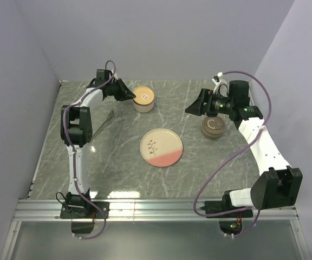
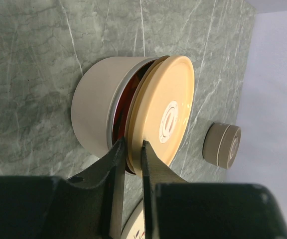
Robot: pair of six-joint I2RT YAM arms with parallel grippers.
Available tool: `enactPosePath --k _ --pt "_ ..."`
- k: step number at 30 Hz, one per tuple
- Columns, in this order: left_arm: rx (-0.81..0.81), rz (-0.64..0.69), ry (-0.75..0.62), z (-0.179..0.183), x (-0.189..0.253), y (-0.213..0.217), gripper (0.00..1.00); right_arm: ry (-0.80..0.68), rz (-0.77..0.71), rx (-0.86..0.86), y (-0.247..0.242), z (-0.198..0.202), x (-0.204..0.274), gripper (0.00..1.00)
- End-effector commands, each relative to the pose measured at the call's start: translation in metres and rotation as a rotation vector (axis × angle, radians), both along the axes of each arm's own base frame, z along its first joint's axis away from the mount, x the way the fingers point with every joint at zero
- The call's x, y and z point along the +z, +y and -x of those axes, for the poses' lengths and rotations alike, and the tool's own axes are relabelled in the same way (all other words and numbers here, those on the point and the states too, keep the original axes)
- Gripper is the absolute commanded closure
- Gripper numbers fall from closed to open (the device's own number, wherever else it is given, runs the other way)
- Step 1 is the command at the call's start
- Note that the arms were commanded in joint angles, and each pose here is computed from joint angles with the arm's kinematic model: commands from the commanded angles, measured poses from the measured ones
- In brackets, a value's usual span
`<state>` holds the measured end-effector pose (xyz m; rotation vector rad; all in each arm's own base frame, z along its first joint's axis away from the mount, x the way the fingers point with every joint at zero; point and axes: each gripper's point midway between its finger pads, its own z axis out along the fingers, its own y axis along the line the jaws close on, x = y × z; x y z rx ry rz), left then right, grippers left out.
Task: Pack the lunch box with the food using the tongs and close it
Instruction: Put the lid back on the lunch box
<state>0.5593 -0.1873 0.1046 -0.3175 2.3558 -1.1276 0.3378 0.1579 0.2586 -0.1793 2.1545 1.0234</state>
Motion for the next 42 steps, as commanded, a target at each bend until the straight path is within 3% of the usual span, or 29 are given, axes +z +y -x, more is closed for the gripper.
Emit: enactPosePath --k 1,5,13,15,19,28,33,42 --pt "-0.013 0.032 -0.029 -0.006 0.009 -0.004 0.85 -0.038 -0.012 0.015 0.001 -0.002 0.012 0.12" --pt "-0.018 0.034 -0.018 -0.002 0.008 -0.005 0.73 -0.039 -0.017 0.019 0.001 -0.002 0.014 0.12" --pt "-0.017 0.008 -0.007 0.008 0.011 0.005 0.58 -0.041 -0.033 0.026 0.003 0.0 0.019 0.12" --pt "-0.01 0.0 -0.014 0.009 0.016 0.011 0.48 -0.048 -0.031 0.031 0.003 0.001 0.02 0.12" --pt "0.004 -0.04 -0.043 0.008 0.028 0.021 0.43 -0.05 -0.037 0.036 0.004 0.002 0.023 0.12" --pt "0.005 -0.179 -0.155 0.001 0.056 0.036 0.48 -0.049 -0.04 0.04 0.004 0.002 0.022 0.12" --pt "-0.025 -0.311 -0.314 -0.016 0.074 0.04 0.54 -0.049 -0.042 0.042 0.005 0.002 0.02 0.13" --pt "-0.176 -0.399 -0.422 -0.017 0.068 0.013 0.48 -0.045 -0.041 0.041 0.005 -0.002 0.018 0.14"
